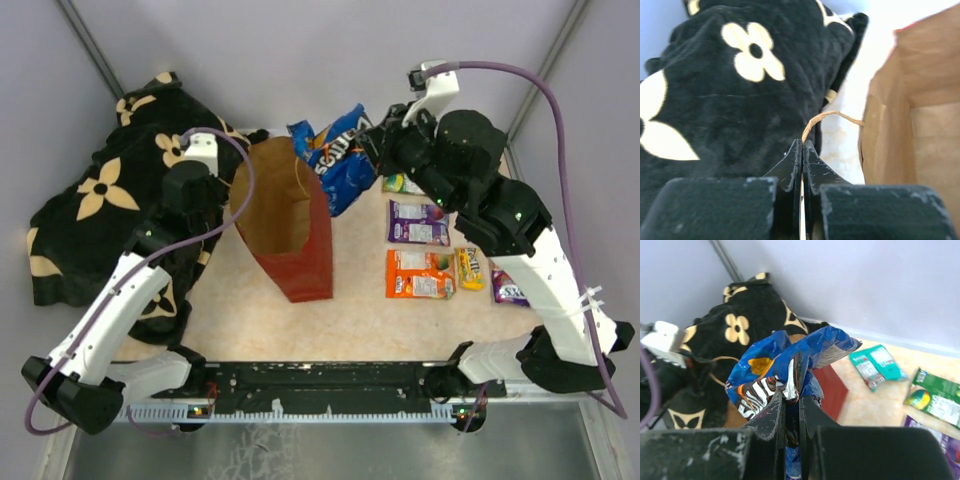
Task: Take the snacks out of the paper bag
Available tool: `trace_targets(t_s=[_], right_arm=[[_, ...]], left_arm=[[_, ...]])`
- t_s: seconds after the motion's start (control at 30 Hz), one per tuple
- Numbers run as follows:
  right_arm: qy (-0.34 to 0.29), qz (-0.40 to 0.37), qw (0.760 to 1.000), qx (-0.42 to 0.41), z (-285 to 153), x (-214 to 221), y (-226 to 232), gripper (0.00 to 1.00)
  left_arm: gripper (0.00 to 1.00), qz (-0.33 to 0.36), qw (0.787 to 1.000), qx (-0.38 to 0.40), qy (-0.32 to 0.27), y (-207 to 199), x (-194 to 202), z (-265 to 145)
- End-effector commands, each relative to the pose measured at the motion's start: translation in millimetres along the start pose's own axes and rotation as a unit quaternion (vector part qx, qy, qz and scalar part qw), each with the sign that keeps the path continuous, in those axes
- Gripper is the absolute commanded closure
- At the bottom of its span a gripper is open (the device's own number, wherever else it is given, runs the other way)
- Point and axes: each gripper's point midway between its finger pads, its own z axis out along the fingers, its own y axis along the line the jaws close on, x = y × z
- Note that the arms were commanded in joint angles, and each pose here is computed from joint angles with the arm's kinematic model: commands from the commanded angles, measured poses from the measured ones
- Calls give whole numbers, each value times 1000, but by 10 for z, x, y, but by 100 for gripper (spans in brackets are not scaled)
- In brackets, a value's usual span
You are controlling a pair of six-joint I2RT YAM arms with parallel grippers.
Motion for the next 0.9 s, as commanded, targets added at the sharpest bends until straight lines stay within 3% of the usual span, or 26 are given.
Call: trace_targets(t_s=[0.0,0.27,0.47,0.73,0.77,0.8,0.87], right_arm=[[-57,25,998,6,-215,-353,-243,100],[-40,63,997,24,-131,-90,-507,100],[-44,75,996,-6,-126,-122,-518,100],[62,119,991,10,431,917,-688,100],[74,127,989,9,498,1043,-701,100],[87,135,987,5,567,1149,-690,100],[105,150,983,-10,676,1304,-641,100]], left_arm=[[100,-7,999,-50,-15,384,-206,-23],[100,3,996,-89,-22,693,-421,31],[100,23,994,-102,-1,734,-238,103],[99,24,993,-113,9,890,-382,197],[95,22,993,-111,11,891,-412,209],[79,15,994,-106,7,889,-502,201],[23,4,997,-82,4,828,-616,184]])
